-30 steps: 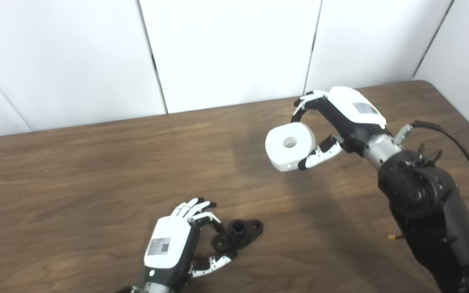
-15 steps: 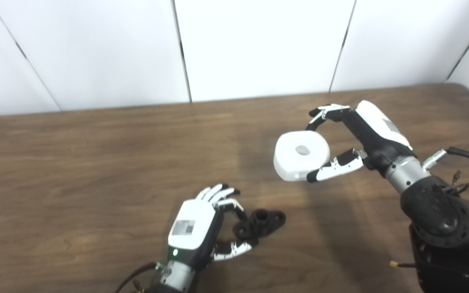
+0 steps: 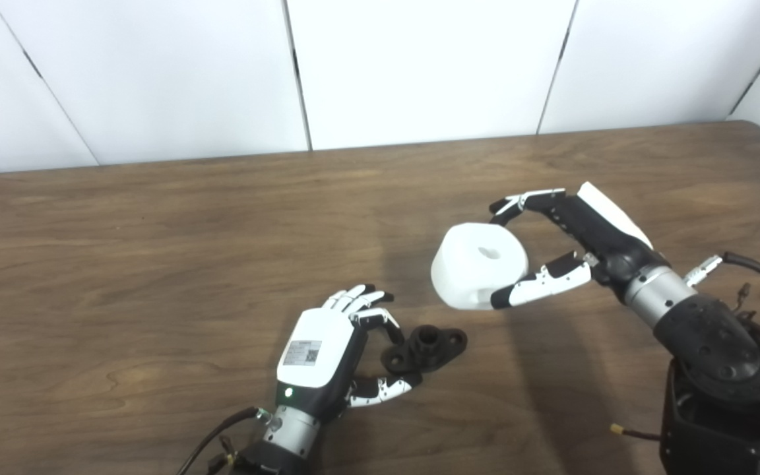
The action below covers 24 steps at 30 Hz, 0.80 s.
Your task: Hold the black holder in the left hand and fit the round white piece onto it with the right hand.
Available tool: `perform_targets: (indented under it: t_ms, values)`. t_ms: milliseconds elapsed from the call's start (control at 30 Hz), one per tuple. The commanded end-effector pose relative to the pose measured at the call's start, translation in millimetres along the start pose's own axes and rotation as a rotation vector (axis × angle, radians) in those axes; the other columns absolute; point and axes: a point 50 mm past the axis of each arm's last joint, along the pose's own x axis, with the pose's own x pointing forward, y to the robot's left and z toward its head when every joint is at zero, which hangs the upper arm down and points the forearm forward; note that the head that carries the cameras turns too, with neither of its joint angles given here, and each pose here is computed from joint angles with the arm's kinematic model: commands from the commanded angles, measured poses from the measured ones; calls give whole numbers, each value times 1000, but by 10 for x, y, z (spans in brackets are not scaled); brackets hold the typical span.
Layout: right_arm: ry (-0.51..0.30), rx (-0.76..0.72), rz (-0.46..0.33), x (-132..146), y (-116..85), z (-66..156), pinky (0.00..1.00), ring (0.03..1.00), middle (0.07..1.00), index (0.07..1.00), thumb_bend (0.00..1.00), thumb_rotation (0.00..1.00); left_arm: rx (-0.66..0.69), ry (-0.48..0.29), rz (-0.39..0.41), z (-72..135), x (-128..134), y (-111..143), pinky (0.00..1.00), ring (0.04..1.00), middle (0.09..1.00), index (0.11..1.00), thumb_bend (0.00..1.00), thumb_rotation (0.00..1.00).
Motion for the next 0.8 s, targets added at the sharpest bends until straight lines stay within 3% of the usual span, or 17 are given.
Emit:
perform_targets:
  t_ms: [0,400,767]
  values:
    - [-47,-18,-21,-44,-45,128,960,881,787,483,521,140,34,28,-83,-33,-60,-110,873,885,820,488,519,48]
    - [-66,-84,45,-125,32,265,943,890,795,483,522,138,31,24,-84,-36,-58,-96,886,891,821,488,520,49]
    - [-92,-105,54,-160,135,345,897,891,799,483,521,139,31,19,-81,-32,-54,-83,881,887,818,488,520,49]
